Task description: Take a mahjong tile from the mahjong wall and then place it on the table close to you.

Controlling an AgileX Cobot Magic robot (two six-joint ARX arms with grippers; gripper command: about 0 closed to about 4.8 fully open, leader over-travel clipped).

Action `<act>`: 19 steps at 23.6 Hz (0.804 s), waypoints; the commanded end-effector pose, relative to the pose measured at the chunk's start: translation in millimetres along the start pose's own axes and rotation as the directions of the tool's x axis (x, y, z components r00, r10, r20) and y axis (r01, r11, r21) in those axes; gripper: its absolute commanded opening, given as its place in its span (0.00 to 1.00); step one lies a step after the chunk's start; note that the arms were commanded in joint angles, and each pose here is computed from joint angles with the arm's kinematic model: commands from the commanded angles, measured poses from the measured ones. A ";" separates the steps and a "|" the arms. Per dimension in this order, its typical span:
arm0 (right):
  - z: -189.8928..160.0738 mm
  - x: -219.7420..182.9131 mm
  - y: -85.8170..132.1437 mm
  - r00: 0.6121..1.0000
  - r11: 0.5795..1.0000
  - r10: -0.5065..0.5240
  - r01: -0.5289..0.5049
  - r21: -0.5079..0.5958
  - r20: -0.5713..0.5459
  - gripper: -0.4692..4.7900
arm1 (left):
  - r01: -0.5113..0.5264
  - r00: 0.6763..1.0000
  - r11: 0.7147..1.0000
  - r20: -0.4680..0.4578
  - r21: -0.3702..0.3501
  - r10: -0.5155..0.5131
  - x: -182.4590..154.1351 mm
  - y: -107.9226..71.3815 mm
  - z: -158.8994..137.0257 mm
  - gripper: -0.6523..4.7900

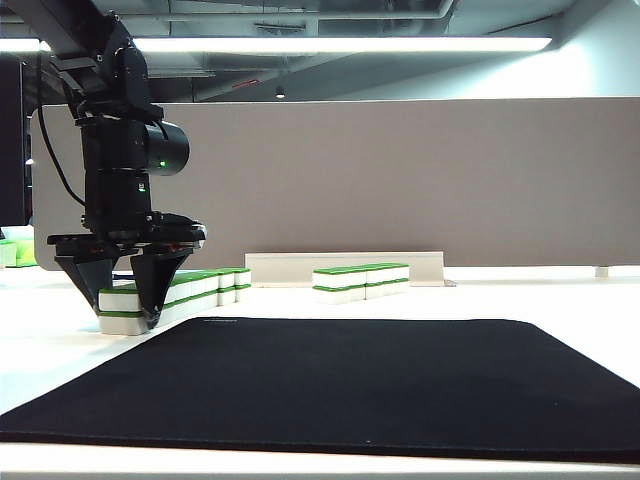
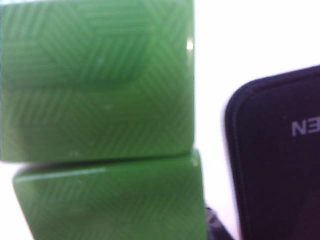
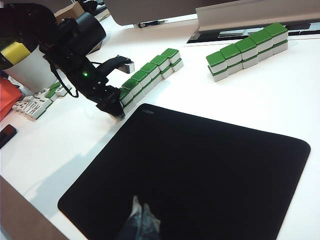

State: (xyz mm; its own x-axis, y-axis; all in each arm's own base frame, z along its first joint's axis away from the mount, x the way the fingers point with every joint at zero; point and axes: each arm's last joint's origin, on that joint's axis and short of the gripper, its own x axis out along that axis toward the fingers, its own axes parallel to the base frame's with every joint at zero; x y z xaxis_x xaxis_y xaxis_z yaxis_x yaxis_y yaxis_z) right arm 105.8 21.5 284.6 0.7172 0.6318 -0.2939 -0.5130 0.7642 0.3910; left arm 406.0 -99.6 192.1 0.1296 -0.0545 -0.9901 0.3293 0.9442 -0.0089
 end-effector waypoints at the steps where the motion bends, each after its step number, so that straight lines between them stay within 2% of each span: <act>1: 2.0 -0.5 0.8 1.000 1.000 0.002 -0.002 -0.013 0.012 0.09 | -0.004 1.000 1.000 0.006 0.003 0.004 -0.5 0.2 0.6 0.52; 7: 2.0 -0.5 0.8 1.000 1.000 0.002 -0.002 -0.013 0.012 0.09 | -0.003 1.000 1.000 -0.009 0.003 0.003 -0.7 0.0 -0.9 0.50; 14: 2.0 -0.5 0.7 1.000 1.000 0.002 -0.002 -0.013 0.013 0.09 | 0.014 0.989 1.000 -0.146 -0.001 -0.014 -3.3 -1.9 -14.6 0.50; 19: 2.0 -0.5 0.8 1.000 1.000 0.002 -0.002 -0.013 0.013 0.09 | 0.018 0.991 1.000 -0.130 0.003 -0.017 -11.9 -3.5 -15.4 0.50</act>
State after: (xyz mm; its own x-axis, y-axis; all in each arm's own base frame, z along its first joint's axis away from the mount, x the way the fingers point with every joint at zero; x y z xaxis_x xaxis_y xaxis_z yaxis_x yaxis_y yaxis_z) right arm 105.8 21.4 284.6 0.7175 0.6316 -0.2939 -0.5127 0.7644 0.3910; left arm 391.2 -96.2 192.9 -0.0145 -0.0194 -0.9997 0.3270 0.9447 -0.0231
